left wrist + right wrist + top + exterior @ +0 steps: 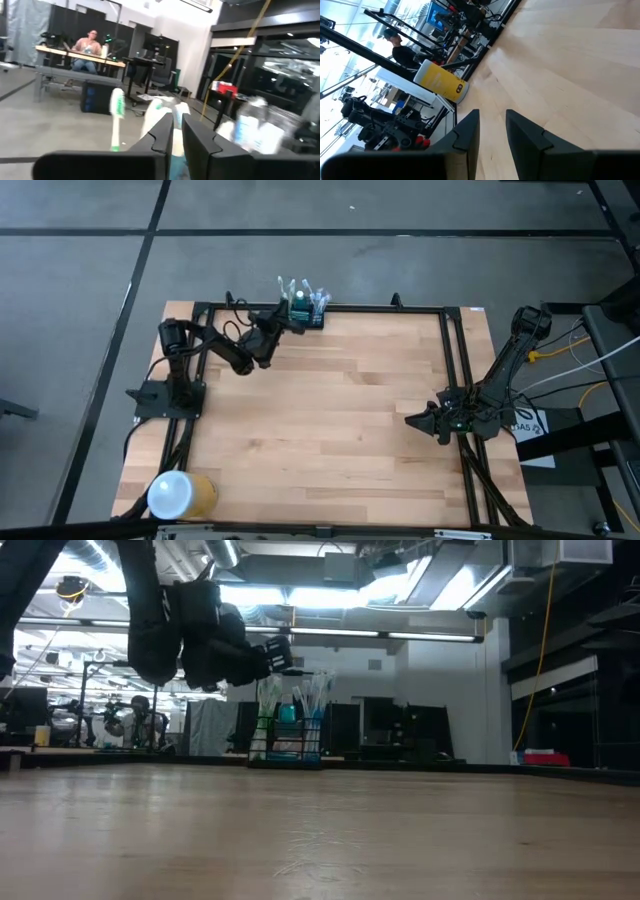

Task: Pick & Place toothbrushing station
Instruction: Put the green toothbrush into the wire organizer, then return to Home Position

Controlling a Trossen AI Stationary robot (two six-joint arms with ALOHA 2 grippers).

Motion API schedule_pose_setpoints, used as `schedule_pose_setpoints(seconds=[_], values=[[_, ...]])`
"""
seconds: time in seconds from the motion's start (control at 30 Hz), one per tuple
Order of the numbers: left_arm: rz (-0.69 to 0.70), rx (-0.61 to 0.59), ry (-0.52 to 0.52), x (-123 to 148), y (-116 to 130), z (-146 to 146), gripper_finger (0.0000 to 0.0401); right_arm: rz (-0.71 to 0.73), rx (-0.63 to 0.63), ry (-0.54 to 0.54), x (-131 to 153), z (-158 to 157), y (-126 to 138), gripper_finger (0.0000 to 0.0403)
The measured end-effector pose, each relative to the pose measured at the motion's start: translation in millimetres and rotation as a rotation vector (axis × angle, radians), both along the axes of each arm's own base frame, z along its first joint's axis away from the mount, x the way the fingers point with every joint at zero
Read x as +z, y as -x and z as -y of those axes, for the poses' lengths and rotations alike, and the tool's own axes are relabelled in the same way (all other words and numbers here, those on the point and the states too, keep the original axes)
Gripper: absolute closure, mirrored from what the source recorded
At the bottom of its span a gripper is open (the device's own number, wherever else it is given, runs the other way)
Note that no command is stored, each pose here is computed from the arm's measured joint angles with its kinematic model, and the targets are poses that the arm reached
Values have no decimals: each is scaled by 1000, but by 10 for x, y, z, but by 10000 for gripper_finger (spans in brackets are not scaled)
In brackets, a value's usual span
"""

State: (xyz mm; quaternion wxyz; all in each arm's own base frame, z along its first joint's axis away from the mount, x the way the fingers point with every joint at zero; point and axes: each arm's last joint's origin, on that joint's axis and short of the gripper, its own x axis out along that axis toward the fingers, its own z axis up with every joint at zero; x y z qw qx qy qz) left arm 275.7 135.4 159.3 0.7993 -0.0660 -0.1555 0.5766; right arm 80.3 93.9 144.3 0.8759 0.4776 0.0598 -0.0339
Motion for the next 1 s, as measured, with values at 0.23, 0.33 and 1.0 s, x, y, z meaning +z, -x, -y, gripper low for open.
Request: schedule_pose_setpoints(seconds=[0.23,0.33,1.0], values=[[-87,-196,-171,358,-61,303,336,55,23,35,111,-28,-14,305],[-35,-358,-313,691,-15,487,332,90,51,68,300,-82,-40,305],[-288,-1074,-246,1566,929,674,337,-56,66,768,1888,566,146,305]])
